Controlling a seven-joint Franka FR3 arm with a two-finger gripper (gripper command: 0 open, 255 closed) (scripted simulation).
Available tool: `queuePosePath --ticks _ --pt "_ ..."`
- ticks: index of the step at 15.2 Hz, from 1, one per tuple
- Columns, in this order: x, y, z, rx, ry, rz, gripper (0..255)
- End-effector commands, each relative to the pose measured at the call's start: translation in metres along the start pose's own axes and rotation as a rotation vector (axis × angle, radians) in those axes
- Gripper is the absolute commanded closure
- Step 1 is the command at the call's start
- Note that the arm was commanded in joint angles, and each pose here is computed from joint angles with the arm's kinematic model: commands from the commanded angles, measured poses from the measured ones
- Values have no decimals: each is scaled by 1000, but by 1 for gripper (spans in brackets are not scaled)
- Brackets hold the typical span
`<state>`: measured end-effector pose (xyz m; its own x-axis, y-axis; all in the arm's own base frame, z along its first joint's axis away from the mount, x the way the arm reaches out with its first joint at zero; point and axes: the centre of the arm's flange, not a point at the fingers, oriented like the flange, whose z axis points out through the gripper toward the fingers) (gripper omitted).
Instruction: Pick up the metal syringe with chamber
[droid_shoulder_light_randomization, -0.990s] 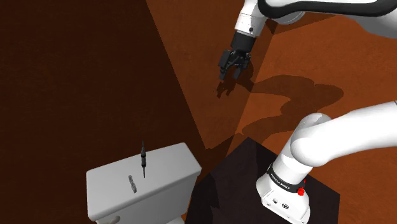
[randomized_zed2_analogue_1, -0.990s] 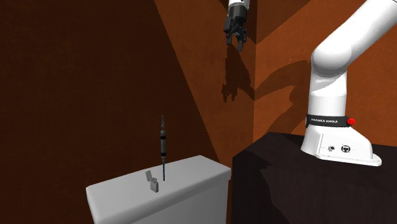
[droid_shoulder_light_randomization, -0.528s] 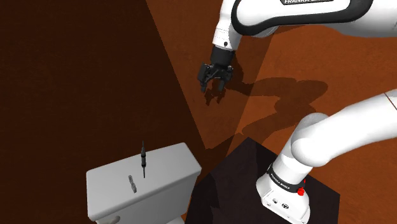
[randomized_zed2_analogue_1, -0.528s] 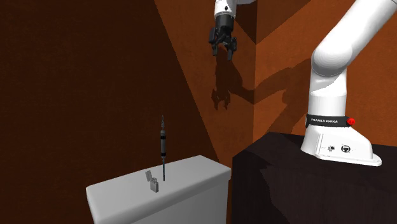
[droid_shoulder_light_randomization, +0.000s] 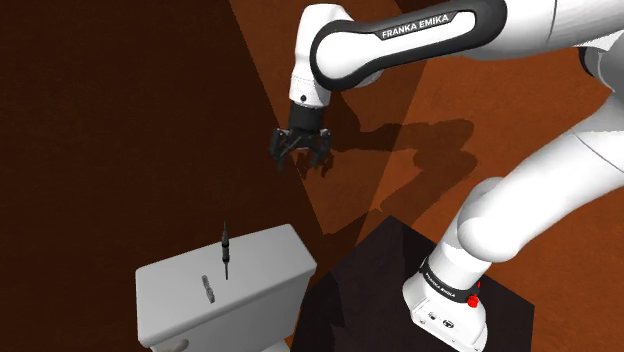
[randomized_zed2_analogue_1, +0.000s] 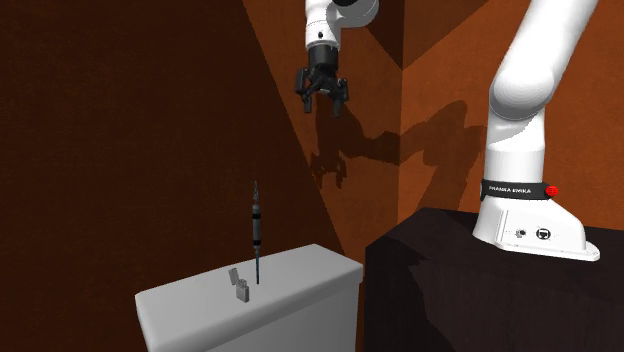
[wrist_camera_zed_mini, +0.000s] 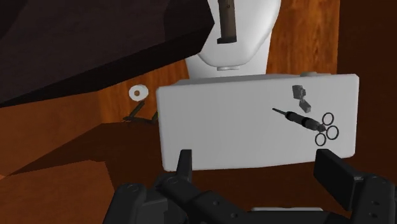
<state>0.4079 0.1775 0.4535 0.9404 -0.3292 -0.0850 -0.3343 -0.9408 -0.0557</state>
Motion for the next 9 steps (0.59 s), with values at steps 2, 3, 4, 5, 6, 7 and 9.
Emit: queuePosePath --ticks 2,3,4,5,6,7,9 --pt "10 -32 24 -8 -22 50 0" --pt "14 -42 32 -11 -29 66 0" --pt "17 -52 41 -14 -36 82 0" --pt "21 -62 50 -17 -43 98 0" --pt "25 -72 59 -20 -50 114 0" --pt "29 -81 68 -23 -57 130 0" --pt "37 -100 87 -29 -72 161 0"
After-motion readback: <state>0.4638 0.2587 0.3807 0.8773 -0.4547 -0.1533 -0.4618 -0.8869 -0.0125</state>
